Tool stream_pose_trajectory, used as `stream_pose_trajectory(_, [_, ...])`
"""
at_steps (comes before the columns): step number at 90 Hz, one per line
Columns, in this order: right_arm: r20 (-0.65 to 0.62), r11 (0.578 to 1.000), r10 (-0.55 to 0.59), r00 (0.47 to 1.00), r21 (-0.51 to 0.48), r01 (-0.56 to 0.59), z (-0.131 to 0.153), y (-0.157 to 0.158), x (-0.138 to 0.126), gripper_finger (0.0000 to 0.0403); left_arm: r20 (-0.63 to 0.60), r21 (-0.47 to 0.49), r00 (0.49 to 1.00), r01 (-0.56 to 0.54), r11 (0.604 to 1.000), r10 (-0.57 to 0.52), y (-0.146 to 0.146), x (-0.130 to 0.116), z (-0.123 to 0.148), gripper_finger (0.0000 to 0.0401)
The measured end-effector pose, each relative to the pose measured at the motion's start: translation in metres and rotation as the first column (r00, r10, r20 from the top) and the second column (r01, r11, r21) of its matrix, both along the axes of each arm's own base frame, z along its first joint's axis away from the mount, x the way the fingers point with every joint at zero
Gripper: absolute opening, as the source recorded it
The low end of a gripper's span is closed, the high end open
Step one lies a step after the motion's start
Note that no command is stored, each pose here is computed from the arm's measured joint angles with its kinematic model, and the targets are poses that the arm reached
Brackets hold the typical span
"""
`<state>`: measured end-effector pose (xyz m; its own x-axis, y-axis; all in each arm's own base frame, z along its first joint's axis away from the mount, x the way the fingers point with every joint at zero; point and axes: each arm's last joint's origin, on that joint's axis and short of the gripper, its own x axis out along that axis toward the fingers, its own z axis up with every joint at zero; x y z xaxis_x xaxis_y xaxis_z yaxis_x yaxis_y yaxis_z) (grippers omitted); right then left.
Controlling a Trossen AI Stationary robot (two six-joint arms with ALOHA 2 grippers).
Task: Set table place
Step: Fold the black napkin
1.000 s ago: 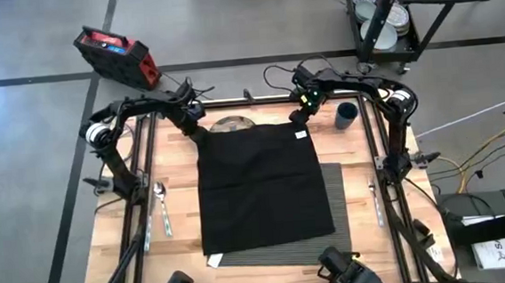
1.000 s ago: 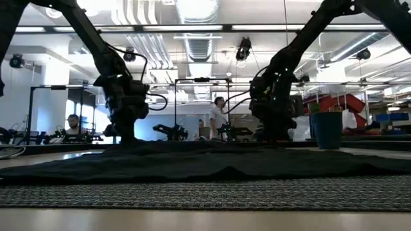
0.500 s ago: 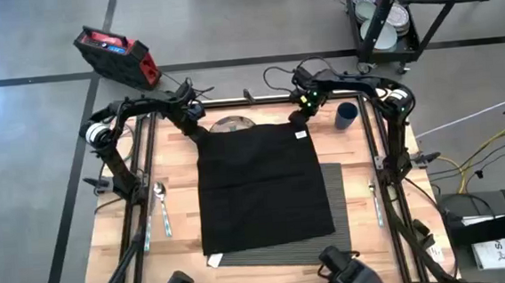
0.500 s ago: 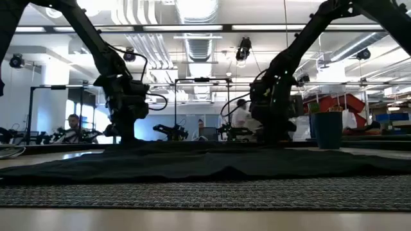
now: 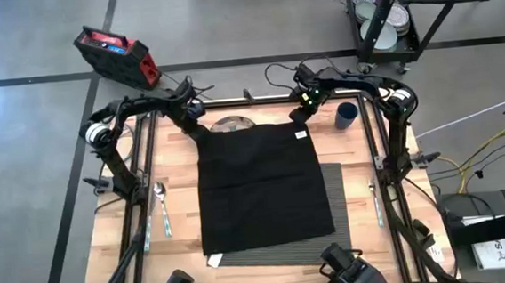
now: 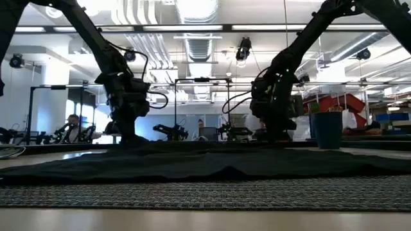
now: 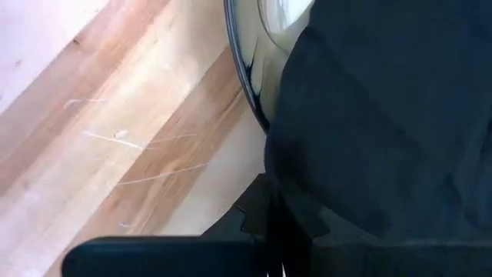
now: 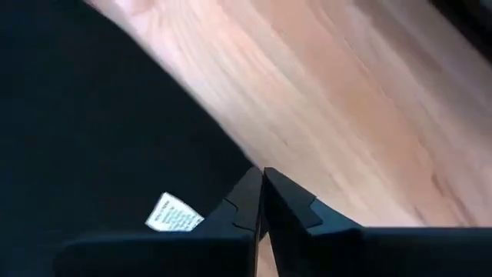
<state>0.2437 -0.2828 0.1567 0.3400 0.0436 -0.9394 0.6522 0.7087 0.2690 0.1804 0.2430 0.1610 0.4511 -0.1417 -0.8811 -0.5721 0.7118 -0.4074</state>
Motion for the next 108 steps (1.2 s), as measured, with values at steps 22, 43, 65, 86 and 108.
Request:
stream_pose_trajectory(22, [0.004,1.000,-0.001,1.000,-0.004,0.001,0.000,-0.001,0.000,0.0081,-0.003,-0.004,1.000,0.003,1.000,-0.003,-0.001,-0.001,0.000,0.0000])
stream_pose_trajectory(43, [0.006,1.000,-0.009,1.000,-0.003,0.009,0.000,-0.001,0.000,0.0163,-0.003,-0.003,1.000,0.006,1.000,-0.006,-0.001,-0.001,0.000,0.0000])
stream_pose_trajectory(65, [0.039,0.995,-0.005,0.999,0.099,0.001,-0.015,0.002,0.004,0.0157,-0.003,-0.004,1.000,0.006,1.000,-0.006,-0.001,-0.001,0.000,0.0000])
stream_pose_trajectory(86, [0.035,0.993,0.003,0.999,0.120,-0.007,-0.012,0.008,0.005,0.0112,-0.005,-0.005,1.000,0.006,1.000,-0.006,-0.001,-0.001,0.000,0.0000])
stream_pose_trajectory(108, [0.041,0.994,-0.004,0.999,0.111,-0.001,-0.003,0.010,0.003,0.0008,-0.005,-0.005,1.000,0.006,1.000,-0.006,-0.001,-0.001,0.000,0.0000])
